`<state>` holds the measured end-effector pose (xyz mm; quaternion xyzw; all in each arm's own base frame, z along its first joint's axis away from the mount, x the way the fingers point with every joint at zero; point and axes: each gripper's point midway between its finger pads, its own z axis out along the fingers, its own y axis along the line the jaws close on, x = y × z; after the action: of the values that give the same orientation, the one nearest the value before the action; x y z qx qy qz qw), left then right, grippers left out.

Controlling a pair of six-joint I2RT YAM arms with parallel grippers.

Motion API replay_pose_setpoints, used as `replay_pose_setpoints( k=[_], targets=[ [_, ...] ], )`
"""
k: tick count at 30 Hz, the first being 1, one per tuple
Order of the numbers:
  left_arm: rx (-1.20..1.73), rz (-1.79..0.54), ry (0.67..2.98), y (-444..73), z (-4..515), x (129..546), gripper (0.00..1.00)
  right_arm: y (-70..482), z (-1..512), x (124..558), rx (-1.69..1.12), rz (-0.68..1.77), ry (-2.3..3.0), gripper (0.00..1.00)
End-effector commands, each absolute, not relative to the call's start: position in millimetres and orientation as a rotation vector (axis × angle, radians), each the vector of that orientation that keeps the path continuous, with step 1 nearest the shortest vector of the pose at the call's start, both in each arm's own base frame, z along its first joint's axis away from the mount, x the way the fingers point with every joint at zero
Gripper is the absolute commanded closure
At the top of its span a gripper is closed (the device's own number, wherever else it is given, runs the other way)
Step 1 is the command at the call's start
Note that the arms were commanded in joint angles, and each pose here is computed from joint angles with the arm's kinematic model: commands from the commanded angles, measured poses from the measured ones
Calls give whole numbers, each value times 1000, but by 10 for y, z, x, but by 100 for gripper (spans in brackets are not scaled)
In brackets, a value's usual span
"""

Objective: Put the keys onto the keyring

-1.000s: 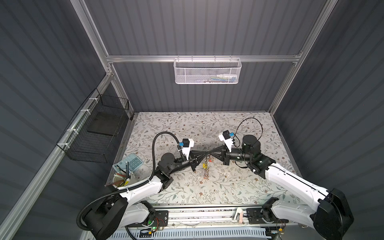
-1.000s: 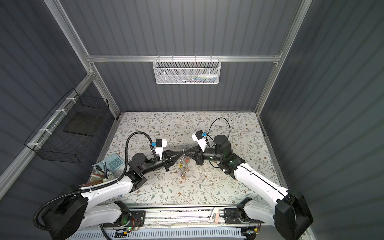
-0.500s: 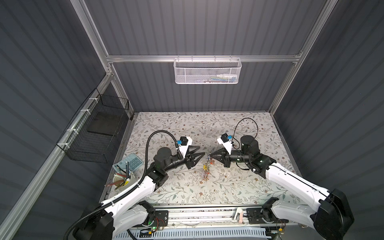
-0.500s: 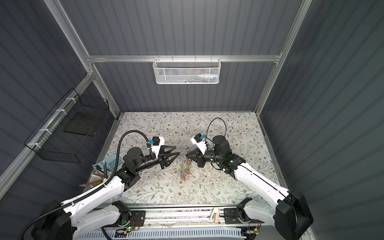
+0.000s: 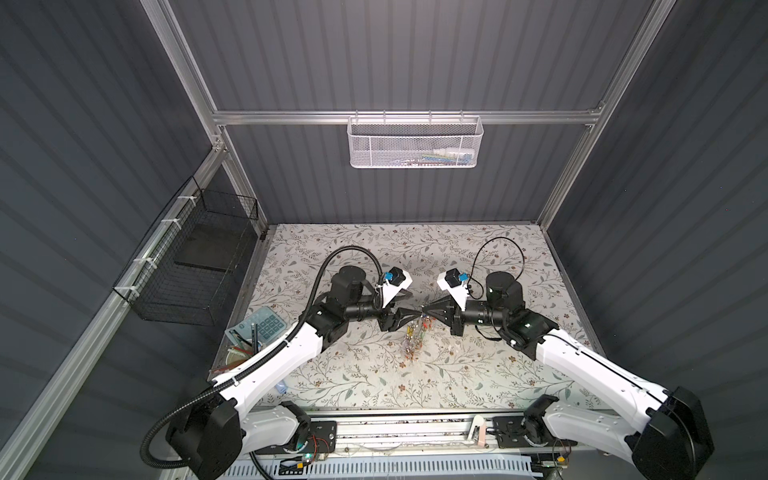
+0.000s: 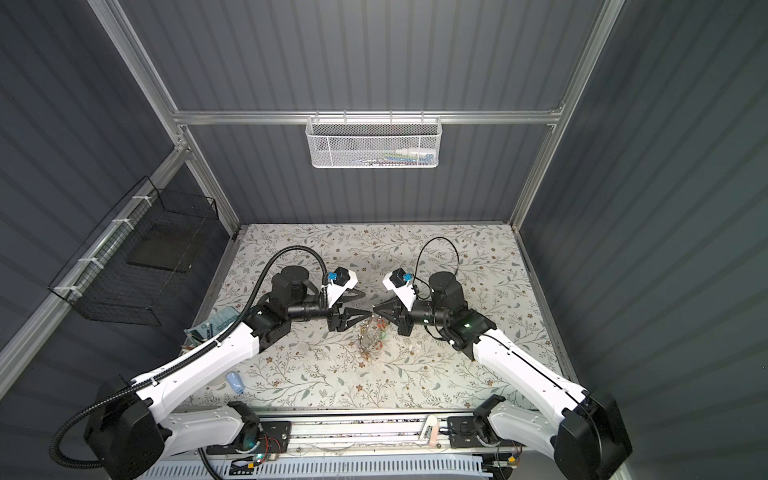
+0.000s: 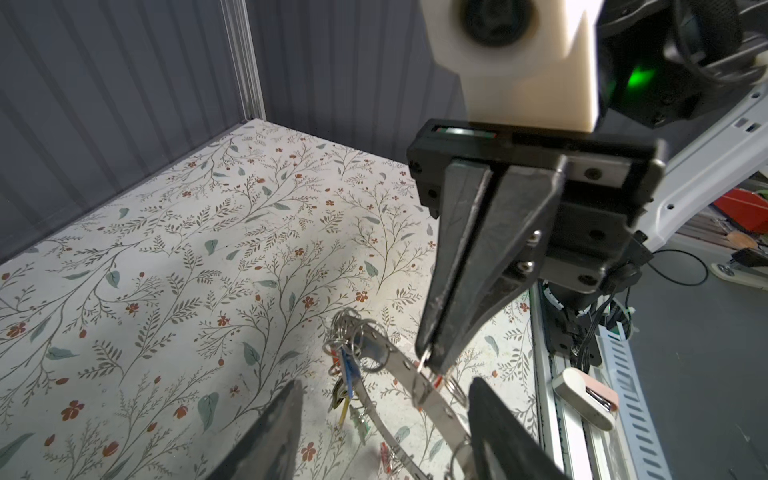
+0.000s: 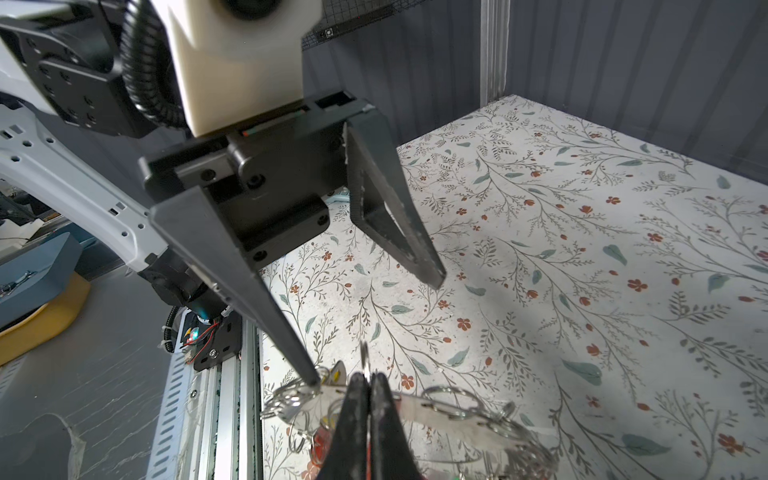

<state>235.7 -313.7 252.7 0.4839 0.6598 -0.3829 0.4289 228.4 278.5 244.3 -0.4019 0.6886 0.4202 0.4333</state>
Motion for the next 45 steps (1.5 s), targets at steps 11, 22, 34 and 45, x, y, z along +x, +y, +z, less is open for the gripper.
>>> replay_pose_setpoints(
  k=[11, 22, 34, 45],
  targets=[
    [1542, -702, 1722, -2912, 2380, 2283, 30, 2731, 2436, 2338, -961, 1019, 1621, 100],
    [1668, -742, 1668, -3141, 2374, 2305, 48, 2756, 2416, 2282, -985, 1049, 1599, 100],
    [1740, -733, 1688, -3244, 2294, 2253, 68, 2759, 2431, 2265, -990, 1060, 1592, 100],
    [1768, -730, 1684, -3310, 2302, 2228, 82, 2760, 2429, 2260, -991, 1064, 1593, 100]
  ],
)
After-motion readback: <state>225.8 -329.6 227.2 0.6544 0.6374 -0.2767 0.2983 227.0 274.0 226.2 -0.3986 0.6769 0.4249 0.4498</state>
